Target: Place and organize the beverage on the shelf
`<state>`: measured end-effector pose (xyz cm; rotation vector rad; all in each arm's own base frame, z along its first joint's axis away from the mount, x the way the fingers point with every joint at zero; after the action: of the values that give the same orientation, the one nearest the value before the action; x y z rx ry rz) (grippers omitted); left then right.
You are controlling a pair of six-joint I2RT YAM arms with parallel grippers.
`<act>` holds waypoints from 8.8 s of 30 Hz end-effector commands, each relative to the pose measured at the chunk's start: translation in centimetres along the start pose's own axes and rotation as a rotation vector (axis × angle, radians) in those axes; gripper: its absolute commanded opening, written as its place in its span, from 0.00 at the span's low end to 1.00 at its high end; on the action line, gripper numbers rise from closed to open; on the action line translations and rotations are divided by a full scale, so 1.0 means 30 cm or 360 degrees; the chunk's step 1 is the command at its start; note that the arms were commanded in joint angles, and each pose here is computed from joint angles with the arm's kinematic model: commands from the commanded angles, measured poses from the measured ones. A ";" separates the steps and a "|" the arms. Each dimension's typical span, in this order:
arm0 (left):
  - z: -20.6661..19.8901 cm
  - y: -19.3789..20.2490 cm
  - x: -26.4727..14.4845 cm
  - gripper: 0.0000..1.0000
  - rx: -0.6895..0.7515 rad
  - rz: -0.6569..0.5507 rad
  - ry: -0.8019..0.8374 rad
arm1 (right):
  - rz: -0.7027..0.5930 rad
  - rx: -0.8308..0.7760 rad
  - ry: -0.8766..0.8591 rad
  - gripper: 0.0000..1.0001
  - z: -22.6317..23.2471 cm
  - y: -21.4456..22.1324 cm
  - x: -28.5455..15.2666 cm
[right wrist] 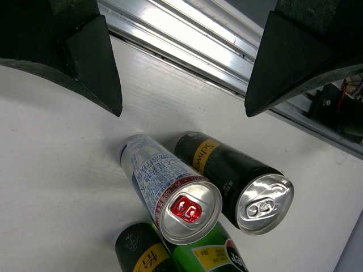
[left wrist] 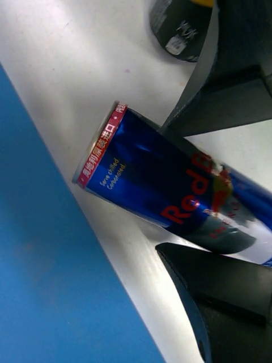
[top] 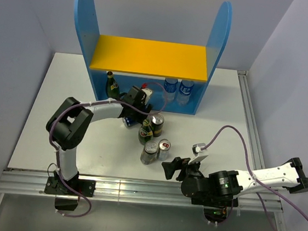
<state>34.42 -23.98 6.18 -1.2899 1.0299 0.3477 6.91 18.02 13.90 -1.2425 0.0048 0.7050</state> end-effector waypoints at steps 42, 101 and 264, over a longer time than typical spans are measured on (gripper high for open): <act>0.107 -0.368 -0.993 0.00 -0.0658 -0.1589 -0.0360 | -0.0047 0.0009 0.0013 0.95 0.013 -0.015 0.003; 0.386 -0.807 -0.741 0.58 -0.0467 -0.2236 -0.0714 | -0.0052 0.0040 -0.0045 0.95 0.012 -0.018 -0.004; 0.163 -0.429 -0.125 0.00 -0.0712 -0.1681 -0.0177 | -0.0064 0.0004 -0.0035 0.95 0.022 -0.012 -0.010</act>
<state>41.49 -20.98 8.57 -1.8166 0.2664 0.0854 6.33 18.33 13.76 -1.2621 -0.0173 0.7233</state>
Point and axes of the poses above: each gripper's point midway between its finger pads, its own x axis out along the fingers, its own z axis along the line the jaws close on, y = z × x, the point moved 4 cm from there along -x, back along the fingers, and after that the axes turned 5 degrees about -x, right-handed, at the moved point
